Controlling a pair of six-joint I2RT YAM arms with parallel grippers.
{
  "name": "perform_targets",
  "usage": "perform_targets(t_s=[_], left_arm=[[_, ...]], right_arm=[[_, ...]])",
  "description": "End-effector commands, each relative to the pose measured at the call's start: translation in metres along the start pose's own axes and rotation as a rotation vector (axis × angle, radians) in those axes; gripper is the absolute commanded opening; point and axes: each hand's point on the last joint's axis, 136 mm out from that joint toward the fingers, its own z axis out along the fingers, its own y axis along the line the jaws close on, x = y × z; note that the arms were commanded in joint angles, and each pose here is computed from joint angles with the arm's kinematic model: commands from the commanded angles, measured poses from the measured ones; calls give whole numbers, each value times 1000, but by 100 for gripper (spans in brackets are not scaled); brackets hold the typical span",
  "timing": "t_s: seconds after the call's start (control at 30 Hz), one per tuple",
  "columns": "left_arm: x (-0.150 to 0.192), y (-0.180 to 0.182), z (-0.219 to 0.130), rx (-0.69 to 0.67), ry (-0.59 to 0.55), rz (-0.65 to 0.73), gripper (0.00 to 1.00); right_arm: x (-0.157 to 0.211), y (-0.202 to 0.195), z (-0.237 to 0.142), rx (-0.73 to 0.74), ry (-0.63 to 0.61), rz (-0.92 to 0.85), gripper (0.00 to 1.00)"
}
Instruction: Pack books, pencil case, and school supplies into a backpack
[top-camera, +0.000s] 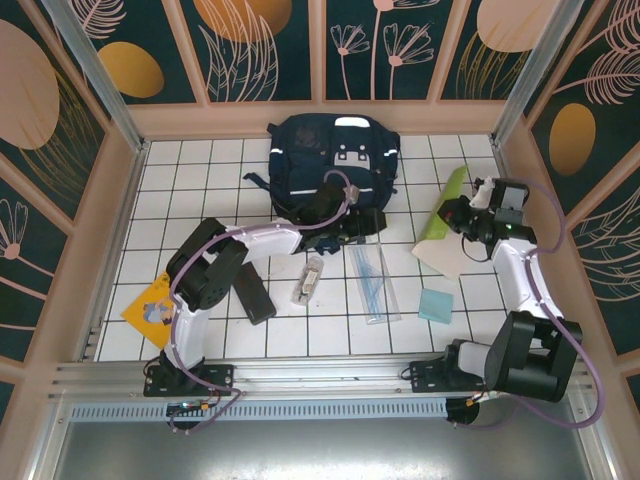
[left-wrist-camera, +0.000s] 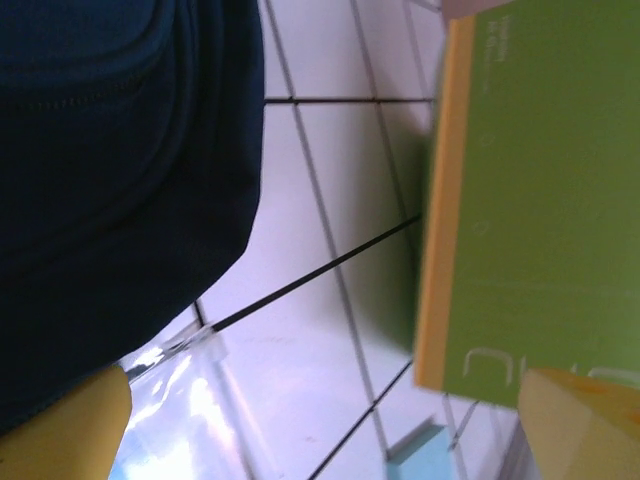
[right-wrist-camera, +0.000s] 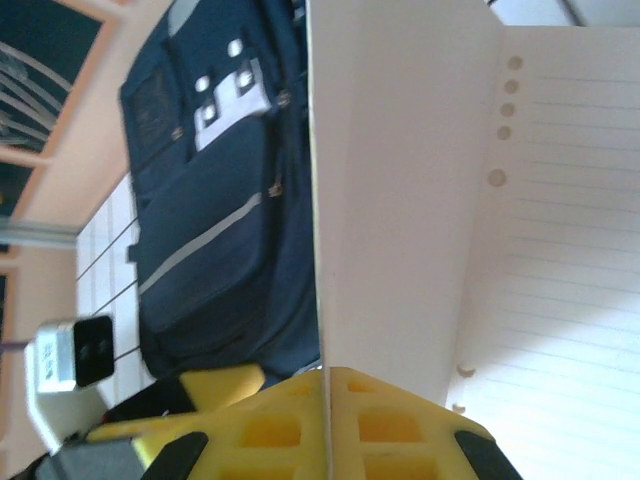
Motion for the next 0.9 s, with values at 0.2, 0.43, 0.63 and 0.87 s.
perform_targets(t_s=[0.2, 0.43, 0.63, 0.87], left_arm=[[-32, -4, -27, 179, -137, -165, 99], [-31, 15, -52, 301, -222, -319, 99], [-31, 7, -57, 388, -234, -317, 99], [-20, 23, -45, 356, -190, -350, 99]], right_arm=[[22, 123, 7, -413, 137, -124, 0], [51, 138, 50, -477, 260, -112, 0], [86, 108, 83, -485, 362, -28, 0], [98, 65, 99, -364, 372, 3, 0]])
